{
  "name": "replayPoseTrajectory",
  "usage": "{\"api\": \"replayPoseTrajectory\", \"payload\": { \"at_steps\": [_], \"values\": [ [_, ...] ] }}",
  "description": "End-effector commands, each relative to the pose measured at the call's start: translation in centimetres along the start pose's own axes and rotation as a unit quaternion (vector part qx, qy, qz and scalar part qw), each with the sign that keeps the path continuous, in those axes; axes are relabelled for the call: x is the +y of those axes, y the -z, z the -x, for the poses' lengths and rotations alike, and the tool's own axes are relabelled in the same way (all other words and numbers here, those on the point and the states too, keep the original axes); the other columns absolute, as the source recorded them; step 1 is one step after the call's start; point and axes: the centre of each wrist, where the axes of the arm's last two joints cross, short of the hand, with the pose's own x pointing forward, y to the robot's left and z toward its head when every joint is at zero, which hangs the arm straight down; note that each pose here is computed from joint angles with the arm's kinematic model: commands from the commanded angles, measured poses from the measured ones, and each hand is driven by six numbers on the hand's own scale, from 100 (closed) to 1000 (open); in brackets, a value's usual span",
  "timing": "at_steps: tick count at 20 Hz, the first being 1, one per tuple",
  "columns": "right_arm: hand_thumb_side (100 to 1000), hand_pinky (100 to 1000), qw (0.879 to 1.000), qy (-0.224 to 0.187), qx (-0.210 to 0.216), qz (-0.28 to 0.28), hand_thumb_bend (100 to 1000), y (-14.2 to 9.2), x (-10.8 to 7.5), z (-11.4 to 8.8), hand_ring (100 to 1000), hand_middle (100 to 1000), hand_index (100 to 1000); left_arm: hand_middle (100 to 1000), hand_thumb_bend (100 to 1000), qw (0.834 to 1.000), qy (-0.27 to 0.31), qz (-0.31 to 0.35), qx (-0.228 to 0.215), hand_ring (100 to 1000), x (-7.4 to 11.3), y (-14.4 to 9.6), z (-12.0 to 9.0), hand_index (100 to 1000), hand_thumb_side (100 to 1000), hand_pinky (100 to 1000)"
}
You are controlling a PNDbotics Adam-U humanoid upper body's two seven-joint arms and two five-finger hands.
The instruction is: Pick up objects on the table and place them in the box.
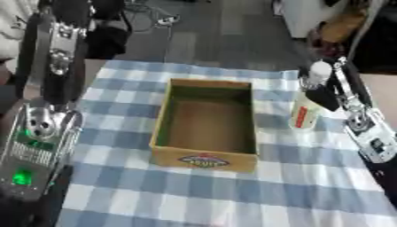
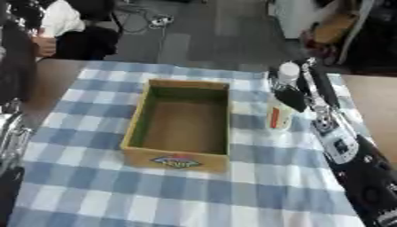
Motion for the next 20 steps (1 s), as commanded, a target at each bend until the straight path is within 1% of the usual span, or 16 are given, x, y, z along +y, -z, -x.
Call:
{"api": "replayPoseTrajectory", "payload": {
  "at_steps": [1,6,9,15,17,18,20],
  "values": [
    [479,100,0.999,0.025,-0.028,0.002,100,1.6,-2.6,-2.0,100,100,100,898,616,1.000,0.002,0.004,-0.010,792,0.2,0.3,-0.5,970,895,940],
    [486,100,0.993,0.099,-0.047,-0.034,100,2.5,-3.4,-4.8,100,100,100,898,616,1.000,0.002,0.005,-0.010,792,0.1,0.2,-0.5,970,894,940],
    [487,100,0.988,0.132,-0.064,-0.056,100,2.9,-3.6,-6.6,100,100,100,898,617,1.000,0.000,0.006,-0.011,793,0.1,0.3,-0.6,969,894,940],
    [489,100,0.977,0.170,-0.091,-0.094,100,3.5,-4.2,-9.2,100,100,100,898,618,1.000,-0.006,0.008,-0.018,793,-0.2,0.6,-0.7,969,894,940],
    [490,100,0.973,0.180,-0.095,-0.106,100,3.8,-4.1,-9.8,100,100,100,898,619,1.000,-0.009,0.009,-0.021,793,-0.3,0.7,-0.8,969,894,939],
    [474,100,0.972,0.184,-0.096,-0.110,100,3.9,-4.1,-10.0,100,100,100,898,620,1.000,-0.011,0.010,-0.022,793,-0.4,0.8,-0.9,969,897,939],
    [495,100,0.970,0.189,-0.098,-0.119,100,4.1,-3.8,-10.3,100,100,100,898,620,1.000,-0.014,0.010,-0.026,794,-0.5,0.9,-1.0,969,892,939]
  ]
}}
